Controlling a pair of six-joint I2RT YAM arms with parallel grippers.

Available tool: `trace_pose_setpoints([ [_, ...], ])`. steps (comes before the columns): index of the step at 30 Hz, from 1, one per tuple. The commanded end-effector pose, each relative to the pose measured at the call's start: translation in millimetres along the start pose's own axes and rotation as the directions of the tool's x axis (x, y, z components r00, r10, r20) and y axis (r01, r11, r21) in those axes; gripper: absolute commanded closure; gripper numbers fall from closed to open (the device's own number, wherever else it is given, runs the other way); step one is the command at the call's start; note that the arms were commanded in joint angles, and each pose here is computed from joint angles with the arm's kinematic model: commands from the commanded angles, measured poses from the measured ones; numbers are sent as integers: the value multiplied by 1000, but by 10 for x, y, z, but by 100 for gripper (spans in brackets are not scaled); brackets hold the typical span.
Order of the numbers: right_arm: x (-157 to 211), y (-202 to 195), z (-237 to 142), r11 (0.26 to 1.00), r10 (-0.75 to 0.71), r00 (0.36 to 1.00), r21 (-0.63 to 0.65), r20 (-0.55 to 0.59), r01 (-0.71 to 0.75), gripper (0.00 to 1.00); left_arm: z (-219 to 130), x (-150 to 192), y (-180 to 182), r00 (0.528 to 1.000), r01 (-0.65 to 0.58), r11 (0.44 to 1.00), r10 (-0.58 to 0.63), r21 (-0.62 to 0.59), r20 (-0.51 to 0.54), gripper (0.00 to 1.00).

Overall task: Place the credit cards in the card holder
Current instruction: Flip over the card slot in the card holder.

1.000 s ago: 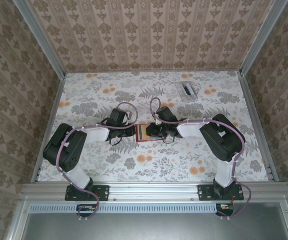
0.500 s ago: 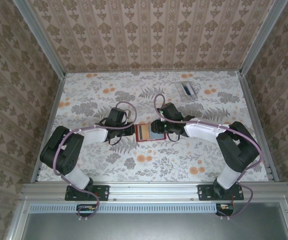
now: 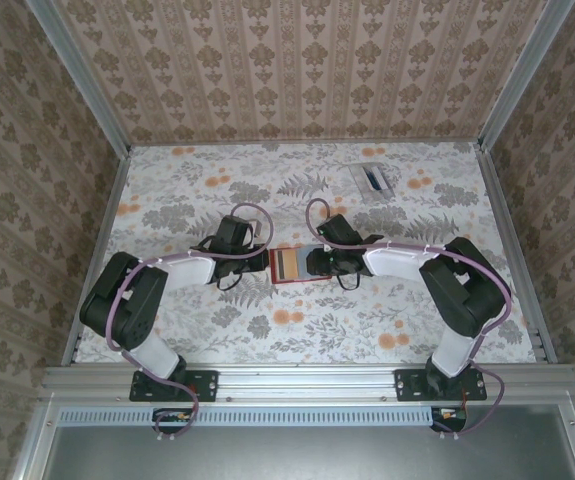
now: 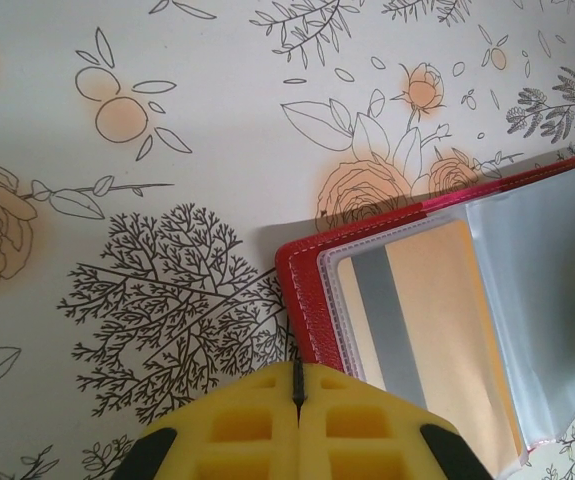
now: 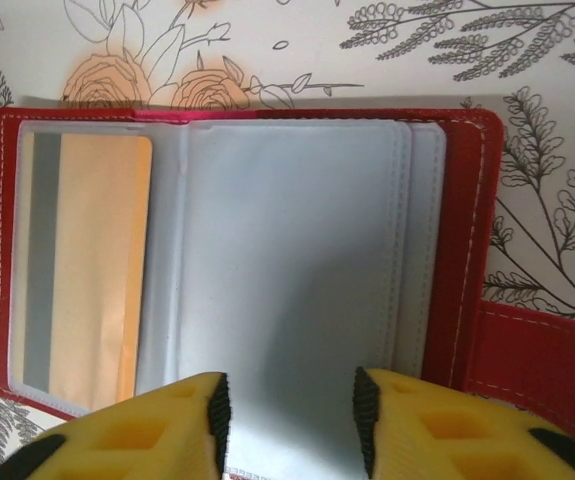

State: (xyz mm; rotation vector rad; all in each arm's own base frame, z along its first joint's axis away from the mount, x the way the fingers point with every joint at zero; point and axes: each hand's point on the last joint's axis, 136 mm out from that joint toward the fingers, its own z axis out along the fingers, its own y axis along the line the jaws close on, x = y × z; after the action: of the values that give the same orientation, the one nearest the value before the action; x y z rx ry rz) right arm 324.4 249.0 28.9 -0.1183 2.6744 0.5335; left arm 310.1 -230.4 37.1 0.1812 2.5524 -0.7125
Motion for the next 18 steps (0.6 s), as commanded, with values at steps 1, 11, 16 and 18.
trace_pose_setpoints([
  [1,60,-138,34,998,9,1000,69,-16,-8,55,10,7,18,1000,2,1000,-2,6,-1,100],
  [11,1,-123,-167,997,-10,1000,74,25,8,56,20,25,62,1000,6,1000,-6,-12,1,100],
  [16,63,-126,-33,998,10,1000,64,-3,-9,58,29,32,53,1000,3,1000,-3,-8,-5,100],
  [18,64,-119,-6,998,9,1000,61,-4,-9,58,39,31,73,1000,6,1000,-6,-15,-6,100],
])
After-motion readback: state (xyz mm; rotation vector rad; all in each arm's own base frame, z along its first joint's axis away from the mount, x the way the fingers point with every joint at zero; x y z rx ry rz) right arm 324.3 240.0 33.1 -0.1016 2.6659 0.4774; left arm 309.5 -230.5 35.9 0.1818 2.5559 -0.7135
